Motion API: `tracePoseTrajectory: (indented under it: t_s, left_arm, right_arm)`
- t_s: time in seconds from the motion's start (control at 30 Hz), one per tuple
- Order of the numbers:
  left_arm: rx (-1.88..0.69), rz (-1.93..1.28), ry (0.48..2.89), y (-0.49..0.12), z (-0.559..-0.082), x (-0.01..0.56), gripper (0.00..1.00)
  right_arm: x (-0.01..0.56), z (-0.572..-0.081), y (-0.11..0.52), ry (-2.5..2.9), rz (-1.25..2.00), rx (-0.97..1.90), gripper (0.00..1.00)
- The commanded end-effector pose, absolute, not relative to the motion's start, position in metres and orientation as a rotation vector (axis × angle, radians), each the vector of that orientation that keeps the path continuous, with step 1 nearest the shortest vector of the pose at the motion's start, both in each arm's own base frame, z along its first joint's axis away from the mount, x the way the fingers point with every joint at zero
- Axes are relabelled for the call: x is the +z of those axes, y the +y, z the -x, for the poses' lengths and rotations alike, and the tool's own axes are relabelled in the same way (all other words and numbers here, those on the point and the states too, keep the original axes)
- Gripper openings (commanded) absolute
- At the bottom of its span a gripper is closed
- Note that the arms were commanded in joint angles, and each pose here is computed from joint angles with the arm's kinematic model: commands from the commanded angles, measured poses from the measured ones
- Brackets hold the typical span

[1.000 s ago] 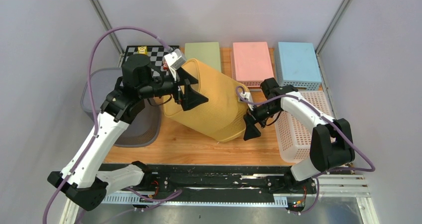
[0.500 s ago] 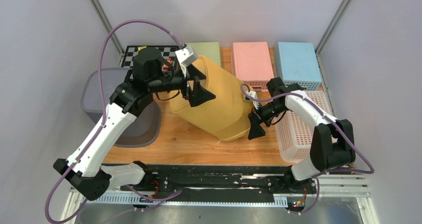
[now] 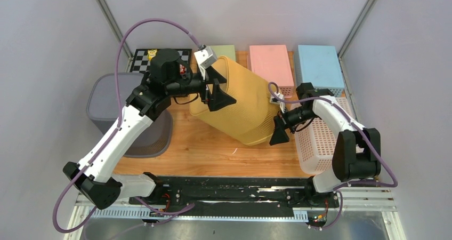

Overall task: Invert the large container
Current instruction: Turn the container upside down at the center of the board.

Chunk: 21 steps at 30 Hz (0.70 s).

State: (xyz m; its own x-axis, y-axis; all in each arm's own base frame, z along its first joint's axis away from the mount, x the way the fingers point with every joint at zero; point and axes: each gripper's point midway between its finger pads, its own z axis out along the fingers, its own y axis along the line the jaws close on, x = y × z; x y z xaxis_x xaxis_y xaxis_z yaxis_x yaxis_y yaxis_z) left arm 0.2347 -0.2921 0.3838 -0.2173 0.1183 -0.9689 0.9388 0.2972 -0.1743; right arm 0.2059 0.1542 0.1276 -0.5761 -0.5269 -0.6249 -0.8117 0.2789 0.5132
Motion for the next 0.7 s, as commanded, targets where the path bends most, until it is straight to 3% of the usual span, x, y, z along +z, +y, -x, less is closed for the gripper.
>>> tracePoseTrajectory:
  t_s: [0.0,0.5,0.67]
  left_arm:
    - [-1.25,-1.105,1.66,-0.313,-0.2,0.355,1.0]
    - [-1.206,-1.148,1.644,-0.3,-0.185,0.364,1.0]
    - [-1.138,-1.219,1.662,-0.287,-0.176,0.351,1.0]
  right_arm:
    - [0.151,-0.204,0.178,2.042,1.191,1.405,1.0]
    - [0.19,-0.185,0.222,1.778,1.123,1.858,1.0]
    - [0.172,-0.188,0.225,1.85,1.007,1.957,1.0]
